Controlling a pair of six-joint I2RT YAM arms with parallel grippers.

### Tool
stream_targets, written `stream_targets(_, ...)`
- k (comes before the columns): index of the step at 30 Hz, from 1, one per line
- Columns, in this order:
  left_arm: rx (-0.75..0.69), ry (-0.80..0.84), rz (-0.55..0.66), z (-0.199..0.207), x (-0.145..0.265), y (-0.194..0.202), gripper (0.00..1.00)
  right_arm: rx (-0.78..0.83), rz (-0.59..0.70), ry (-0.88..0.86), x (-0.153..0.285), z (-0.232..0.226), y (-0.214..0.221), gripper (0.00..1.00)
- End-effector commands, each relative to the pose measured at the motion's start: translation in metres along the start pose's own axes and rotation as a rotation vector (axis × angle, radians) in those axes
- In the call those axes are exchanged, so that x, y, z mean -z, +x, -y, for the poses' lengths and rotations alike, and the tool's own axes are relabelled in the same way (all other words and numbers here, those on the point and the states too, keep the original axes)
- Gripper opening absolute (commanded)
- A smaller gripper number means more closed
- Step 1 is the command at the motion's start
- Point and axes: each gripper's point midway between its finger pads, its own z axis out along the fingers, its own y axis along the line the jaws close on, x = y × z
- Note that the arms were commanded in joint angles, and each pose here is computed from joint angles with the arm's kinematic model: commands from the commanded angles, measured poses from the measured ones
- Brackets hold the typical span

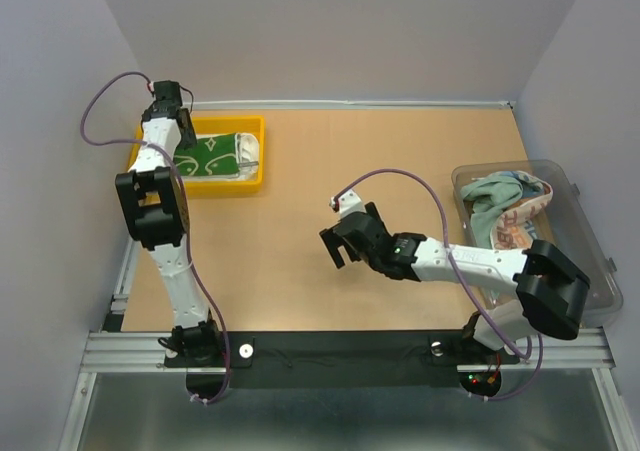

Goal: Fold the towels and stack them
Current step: Neatly place the folded towel into the bin

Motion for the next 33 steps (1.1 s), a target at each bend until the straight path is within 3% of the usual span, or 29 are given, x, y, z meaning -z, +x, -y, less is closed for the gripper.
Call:
stream_targets(1, 0.185, 0.063, 0.271, 0.006, 0.091, -0.062, 0.75, -0.07, 0.088, 0.029, 0.012, 0.008, -0.032, 1.0)
stream_targets(6, 0.219, 0.099, 0.341, 0.022, 0.122, -0.063, 0.75, -0.073, 0.095, 0.044, 0.016, 0.014, -0.03, 1.0)
stream_targets(13, 0.239, 0.553, 0.275, 0.138, 0.153, -0.036, 0.75, -0.073, 0.089, 0.063, 0.015, 0.023, -0.024, 1.0)
stream_targets(17, 0.399, 0.747, 0.287, 0.175, 0.163, -0.036, 0.77, -0.074, 0.084, 0.066, 0.014, 0.025, -0.02, 1.0)
stream_targets(22, 0.467, 0.794, 0.283, 0.198, 0.16, -0.027, 0.78, -0.083, 0.08, 0.078, 0.015, 0.031, -0.015, 1.0)
stream_targets(33, 0.551, 0.666, 0.244, 0.206, 0.118, -0.003, 0.79, -0.101, 0.071, 0.108, 0.016, 0.043, -0.004, 1.0)
